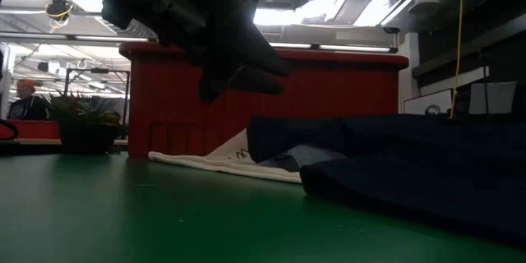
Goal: Fold laundry
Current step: Fold the dark blue boxer
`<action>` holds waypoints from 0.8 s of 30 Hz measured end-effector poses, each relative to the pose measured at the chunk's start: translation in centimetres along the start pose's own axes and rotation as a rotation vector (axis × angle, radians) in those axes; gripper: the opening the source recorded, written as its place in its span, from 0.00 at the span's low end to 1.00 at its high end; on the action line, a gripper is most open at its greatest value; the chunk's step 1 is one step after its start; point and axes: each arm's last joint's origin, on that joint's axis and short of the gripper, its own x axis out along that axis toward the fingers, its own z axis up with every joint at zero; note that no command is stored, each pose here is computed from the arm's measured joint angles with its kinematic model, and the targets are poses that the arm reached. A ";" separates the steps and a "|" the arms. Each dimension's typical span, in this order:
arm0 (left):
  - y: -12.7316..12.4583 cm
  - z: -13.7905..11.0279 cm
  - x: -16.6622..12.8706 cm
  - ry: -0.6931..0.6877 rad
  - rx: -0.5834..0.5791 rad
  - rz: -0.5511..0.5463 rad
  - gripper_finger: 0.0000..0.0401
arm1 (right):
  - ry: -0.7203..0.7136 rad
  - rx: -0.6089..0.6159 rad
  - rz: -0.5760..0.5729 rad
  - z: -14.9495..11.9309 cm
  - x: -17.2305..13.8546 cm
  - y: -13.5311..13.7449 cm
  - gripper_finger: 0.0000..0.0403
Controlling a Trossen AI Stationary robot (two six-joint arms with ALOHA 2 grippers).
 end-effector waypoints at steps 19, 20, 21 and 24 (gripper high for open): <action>-0.9 0.2 -0.1 -0.054 -0.025 -0.054 0.31 | 0.121 0.011 -0.072 0.7 3.3 0.6 0.65; -1.3 0.4 -0.1 -0.086 -0.029 -0.081 0.31 | 0.125 0.006 -0.076 0.7 3.5 0.6 0.65; -1.9 0.6 -0.3 -0.128 -0.033 -0.111 0.31 | 0.127 -0.003 -0.079 0.8 3.5 0.6 0.65; -4.2 1.2 -0.9 -0.260 -0.019 -0.219 0.31 | 0.131 -0.007 -0.085 0.8 3.7 0.6 0.65</action>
